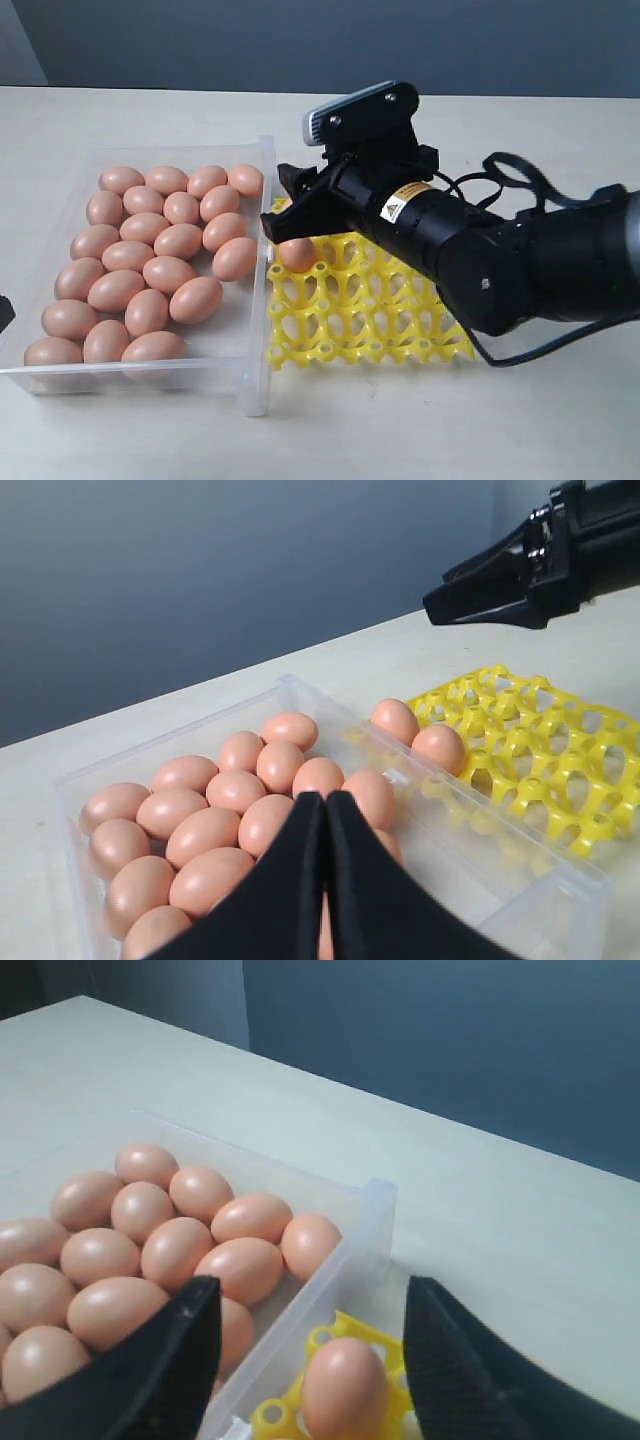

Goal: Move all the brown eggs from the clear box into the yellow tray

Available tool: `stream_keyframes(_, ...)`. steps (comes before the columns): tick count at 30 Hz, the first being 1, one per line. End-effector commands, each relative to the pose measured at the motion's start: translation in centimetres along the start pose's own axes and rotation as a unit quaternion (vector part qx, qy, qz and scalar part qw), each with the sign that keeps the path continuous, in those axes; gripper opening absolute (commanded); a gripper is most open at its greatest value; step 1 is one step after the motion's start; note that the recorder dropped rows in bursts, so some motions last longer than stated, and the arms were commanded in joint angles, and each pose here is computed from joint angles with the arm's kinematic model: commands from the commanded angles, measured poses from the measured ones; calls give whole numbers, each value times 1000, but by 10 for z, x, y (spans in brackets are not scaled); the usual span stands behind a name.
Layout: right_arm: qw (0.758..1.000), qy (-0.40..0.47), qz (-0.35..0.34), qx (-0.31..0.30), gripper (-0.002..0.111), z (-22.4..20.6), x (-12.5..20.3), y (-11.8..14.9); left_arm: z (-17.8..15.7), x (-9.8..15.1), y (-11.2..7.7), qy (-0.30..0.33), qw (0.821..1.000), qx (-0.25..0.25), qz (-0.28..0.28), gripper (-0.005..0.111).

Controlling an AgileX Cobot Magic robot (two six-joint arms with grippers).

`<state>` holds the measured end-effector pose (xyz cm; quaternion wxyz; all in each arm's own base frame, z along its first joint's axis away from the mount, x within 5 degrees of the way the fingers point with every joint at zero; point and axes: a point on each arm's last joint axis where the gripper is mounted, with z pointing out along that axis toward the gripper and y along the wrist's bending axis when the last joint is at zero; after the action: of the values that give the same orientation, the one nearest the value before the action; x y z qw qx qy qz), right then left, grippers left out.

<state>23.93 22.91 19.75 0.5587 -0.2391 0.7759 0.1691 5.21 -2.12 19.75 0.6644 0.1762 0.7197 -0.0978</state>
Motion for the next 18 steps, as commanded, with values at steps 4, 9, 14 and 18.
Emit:
stream_keyframes(4, 984, 87, -117, -107, 28, 1, 0, 30, 0, 1, 0, -3, 1000, 3, -4, 0)
stream_keyframes(9, 968, 138, -152, -142, 19, 29, 1, 54, 0, 1, 0, -3, 1000, 3, -4, 0)
stream_keyframes(14, 936, 209, -218, -179, 29, 53, -3, 81, 0, 1, 0, -3, 1000, 3, -4, 0)
stream_keyframes(18, 881, 287, -319, -199, 34, 63, 8, 96, 0, 1, 0, -3, 1000, 3, -4, 0)
